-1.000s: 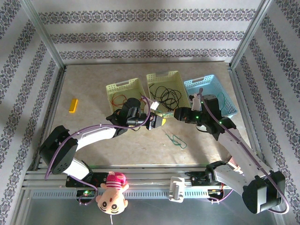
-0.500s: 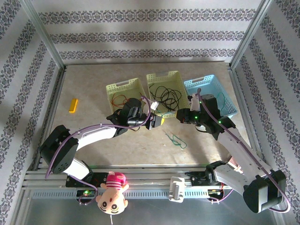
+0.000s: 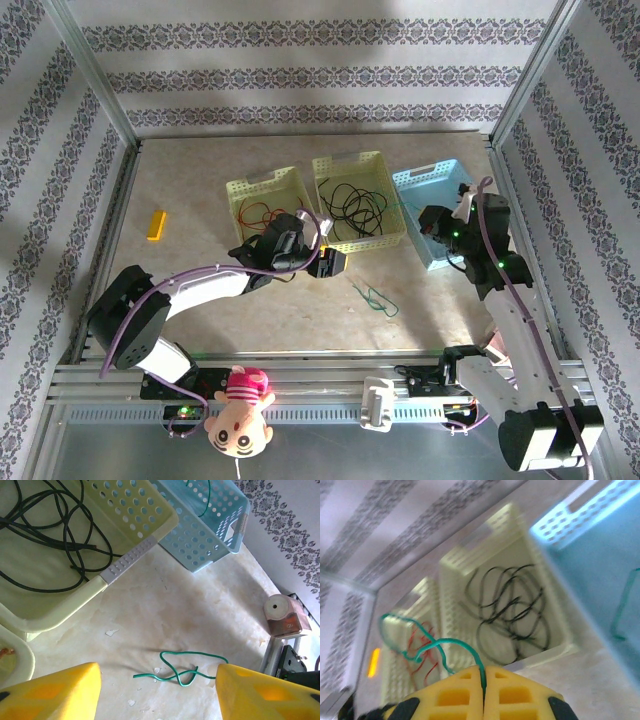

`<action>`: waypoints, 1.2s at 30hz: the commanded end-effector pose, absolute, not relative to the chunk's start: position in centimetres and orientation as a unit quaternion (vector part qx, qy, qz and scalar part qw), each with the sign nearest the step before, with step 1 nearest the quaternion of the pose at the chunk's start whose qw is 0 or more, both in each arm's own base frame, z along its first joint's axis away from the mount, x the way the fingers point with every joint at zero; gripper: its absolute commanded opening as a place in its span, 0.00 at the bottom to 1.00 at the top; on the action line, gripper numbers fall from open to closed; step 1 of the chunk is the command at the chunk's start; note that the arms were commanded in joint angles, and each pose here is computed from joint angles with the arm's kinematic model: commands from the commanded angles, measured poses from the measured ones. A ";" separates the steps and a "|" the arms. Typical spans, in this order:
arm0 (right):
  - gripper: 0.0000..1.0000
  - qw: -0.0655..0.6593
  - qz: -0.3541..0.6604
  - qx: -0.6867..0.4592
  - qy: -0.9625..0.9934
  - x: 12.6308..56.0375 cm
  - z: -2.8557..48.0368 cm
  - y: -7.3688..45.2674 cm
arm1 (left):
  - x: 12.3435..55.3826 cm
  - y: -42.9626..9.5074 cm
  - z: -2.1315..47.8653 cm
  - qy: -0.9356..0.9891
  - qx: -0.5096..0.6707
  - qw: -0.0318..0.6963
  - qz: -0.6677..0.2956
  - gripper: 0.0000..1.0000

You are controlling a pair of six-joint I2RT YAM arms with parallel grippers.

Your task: Untangle the cables

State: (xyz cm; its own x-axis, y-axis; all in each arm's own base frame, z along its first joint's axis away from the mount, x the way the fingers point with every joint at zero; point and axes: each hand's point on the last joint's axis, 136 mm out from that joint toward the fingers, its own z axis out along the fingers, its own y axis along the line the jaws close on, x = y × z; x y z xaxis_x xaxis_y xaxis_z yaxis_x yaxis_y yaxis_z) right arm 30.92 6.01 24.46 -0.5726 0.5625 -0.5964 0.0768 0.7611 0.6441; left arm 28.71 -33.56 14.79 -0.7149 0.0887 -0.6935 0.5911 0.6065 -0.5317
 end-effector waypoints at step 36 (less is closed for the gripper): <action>0.54 0.095 0.191 0.149 0.966 20.4 9.3 8.6 | 24.1 -39.5 6.8 0.863 0.354 0.193 -0.305 0.67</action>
